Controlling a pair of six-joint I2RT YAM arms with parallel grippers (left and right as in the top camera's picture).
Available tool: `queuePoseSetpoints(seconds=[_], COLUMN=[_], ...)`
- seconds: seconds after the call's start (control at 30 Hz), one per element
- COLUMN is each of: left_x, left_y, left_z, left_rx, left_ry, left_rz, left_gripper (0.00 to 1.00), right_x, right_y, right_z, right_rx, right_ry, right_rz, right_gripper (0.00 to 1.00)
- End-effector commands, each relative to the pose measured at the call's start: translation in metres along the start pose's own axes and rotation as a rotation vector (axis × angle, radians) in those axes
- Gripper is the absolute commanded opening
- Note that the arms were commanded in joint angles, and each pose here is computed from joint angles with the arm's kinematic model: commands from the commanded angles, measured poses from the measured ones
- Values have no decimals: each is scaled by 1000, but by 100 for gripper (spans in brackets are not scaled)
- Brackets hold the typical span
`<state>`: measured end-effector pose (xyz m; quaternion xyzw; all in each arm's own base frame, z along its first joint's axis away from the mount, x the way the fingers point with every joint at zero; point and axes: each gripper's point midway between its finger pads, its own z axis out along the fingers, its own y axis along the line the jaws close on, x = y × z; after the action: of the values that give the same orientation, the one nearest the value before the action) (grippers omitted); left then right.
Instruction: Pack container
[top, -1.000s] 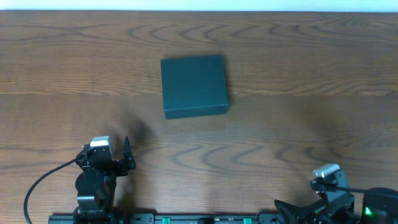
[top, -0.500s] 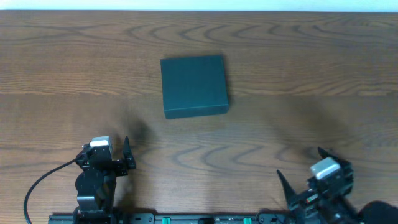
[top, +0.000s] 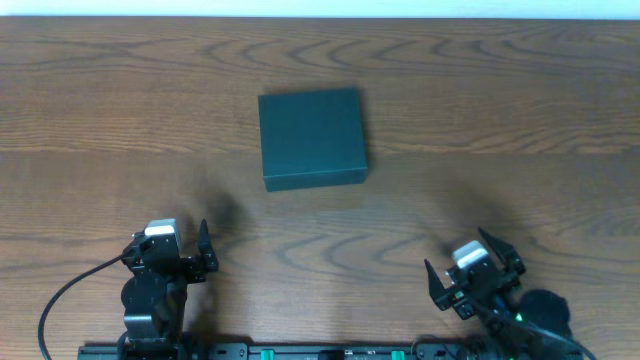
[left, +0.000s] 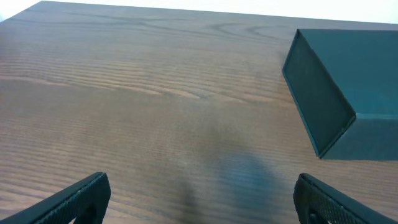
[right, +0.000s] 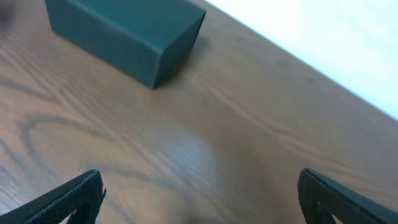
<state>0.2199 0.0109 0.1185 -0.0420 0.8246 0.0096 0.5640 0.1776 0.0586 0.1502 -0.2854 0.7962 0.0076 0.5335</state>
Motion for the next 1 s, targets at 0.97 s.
queuePoseSetpoints(seconds=[0.97], left_x=[8], left_y=[3], left_z=[3], left_rx=[-18], left_ry=[14], left_rz=[19], left_gripper=[95], right_x=[55], right_y=[12], right_z=[37], right_rx=[-7], right_ry=[106], right_rz=[302], right_gripper=[99])
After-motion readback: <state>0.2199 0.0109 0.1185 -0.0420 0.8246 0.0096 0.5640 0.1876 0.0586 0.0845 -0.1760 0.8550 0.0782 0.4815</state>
